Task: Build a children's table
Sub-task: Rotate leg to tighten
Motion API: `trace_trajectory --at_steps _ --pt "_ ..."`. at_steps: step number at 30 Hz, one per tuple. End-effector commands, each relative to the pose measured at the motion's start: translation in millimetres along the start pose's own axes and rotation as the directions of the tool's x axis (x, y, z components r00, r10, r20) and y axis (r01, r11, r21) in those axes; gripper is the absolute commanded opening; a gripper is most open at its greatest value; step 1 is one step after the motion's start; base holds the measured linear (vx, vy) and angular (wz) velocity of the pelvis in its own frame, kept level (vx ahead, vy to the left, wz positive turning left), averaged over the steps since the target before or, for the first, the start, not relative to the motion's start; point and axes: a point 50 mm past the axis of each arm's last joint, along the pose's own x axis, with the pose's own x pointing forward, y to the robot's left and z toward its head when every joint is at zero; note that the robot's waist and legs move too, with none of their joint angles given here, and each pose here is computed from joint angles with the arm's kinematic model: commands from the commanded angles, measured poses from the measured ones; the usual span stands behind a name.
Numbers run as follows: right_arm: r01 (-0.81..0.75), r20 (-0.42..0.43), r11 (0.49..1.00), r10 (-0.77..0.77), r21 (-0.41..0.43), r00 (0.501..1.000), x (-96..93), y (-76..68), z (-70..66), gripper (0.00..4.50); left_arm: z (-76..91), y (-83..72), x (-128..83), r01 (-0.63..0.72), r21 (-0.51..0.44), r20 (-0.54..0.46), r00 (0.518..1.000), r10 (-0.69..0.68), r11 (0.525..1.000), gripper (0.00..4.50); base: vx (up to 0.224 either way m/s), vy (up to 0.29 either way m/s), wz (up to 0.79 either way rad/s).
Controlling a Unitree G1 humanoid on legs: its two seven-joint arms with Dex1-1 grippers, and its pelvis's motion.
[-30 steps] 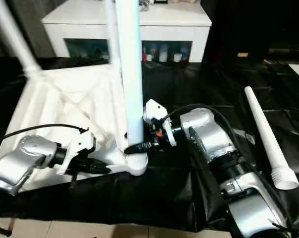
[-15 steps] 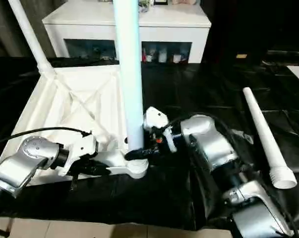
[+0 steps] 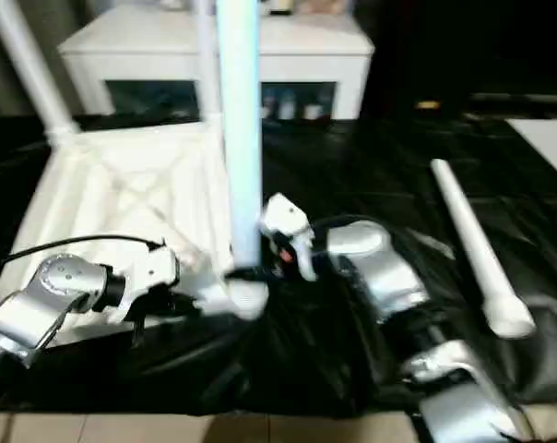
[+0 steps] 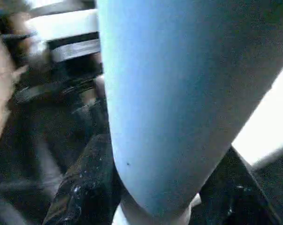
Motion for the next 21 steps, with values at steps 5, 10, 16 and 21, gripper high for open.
trace_trajectory --at_steps 5,10,16,21 --pt "0.573 -0.356 0.807 -0.500 0.139 0.790 -9.9 -29.5 -66.8 1.82 34.4 16.6 24.0 -0.197 -0.116 0.046 0.978 0.204 0.973 0.00 0.000 0.000 0.00" --pt "0.709 -0.378 0.676 -0.615 0.200 0.692 11.5 -26.2 -67.4 1.82 51.8 11.0 59.1 -0.280 -0.199 0.039 0.955 0.293 0.939 0.00 0.000 0.000 0.00" --pt "0.798 -0.391 0.546 -0.696 0.257 0.602 31.4 -20.4 -62.2 1.82 72.2 2.3 81.8 -0.307 -0.267 0.066 0.940 0.335 0.914 0.00 0.000 0.000 0.00" --pt "0.824 -0.374 0.506 -0.734 0.255 0.567 37.0 -22.9 -52.0 1.82 73.2 7.9 77.7 -0.341 -0.291 0.061 0.926 0.373 0.894 0.00 0.000 0.000 0.00"
